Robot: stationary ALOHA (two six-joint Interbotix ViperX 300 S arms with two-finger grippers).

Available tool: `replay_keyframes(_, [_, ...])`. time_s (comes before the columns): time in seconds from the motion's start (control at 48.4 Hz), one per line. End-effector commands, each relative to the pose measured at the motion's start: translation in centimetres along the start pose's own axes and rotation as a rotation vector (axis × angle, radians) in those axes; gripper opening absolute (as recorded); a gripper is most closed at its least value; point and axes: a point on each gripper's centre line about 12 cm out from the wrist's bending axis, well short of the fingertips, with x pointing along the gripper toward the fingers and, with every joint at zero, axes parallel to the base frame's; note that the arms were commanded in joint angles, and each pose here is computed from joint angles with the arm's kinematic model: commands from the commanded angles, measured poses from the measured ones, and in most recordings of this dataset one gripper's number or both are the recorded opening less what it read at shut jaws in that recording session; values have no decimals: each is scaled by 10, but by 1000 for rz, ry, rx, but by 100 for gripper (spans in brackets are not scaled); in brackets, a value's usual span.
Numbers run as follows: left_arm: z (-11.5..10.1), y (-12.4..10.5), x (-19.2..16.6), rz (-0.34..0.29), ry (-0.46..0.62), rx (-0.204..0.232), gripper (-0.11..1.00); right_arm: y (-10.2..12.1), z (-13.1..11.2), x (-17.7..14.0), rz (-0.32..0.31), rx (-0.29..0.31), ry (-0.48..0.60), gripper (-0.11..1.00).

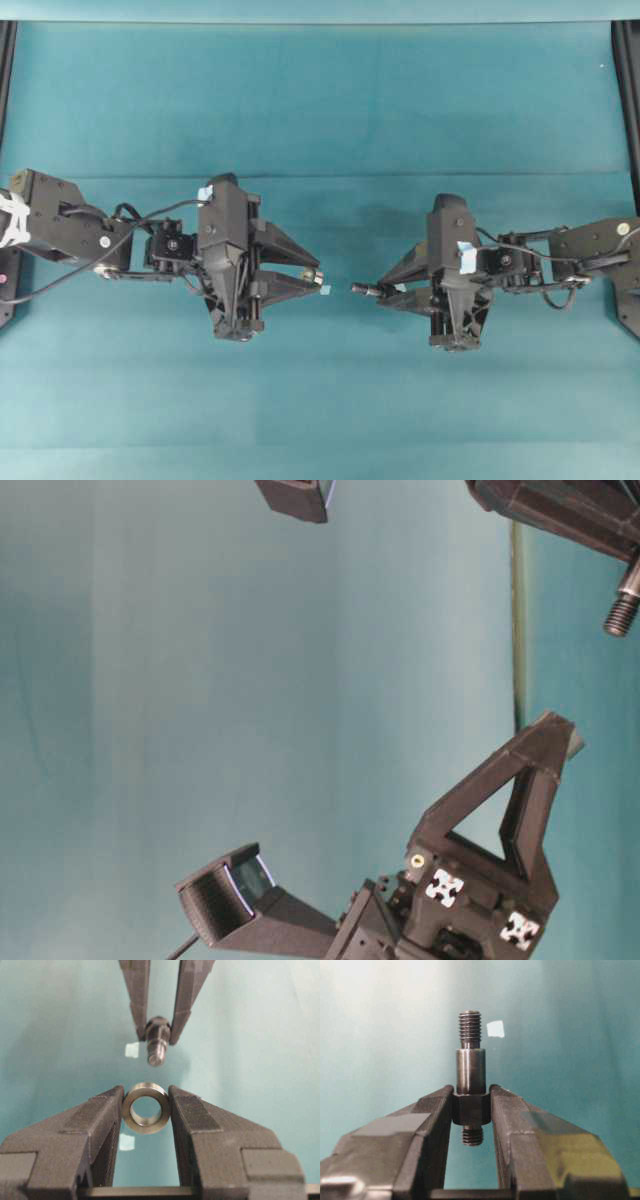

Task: Insert the washer onto the shaft with both hands.
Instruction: 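Bring the held washer toward the shaft tip held by the right gripper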

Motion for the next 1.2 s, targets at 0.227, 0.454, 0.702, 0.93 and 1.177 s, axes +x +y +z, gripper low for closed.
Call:
replay_keyframes(0.227, [9, -5, 5, -15, -29, 3, 34, 2, 9, 3, 8, 12, -52, 0])
replay_keyframes(0.454, [10, -6, 12, -16, -29, 3, 34, 2, 10, 3, 9, 12, -64, 0])
replay_keyframes(0.702, [10, -6, 21, -16, -29, 3, 34, 2, 12, 3, 11, 12, -77, 0])
replay_keyframes(0.93, [10, -6, 25, -16, -27, 3, 34, 2, 13, 3, 11, 12, -80, 0])
replay_keyframes(1.177, [7, -6, 27, -16, -19, 4, 34, 3, 16, 4, 13, 12, -99, 0])
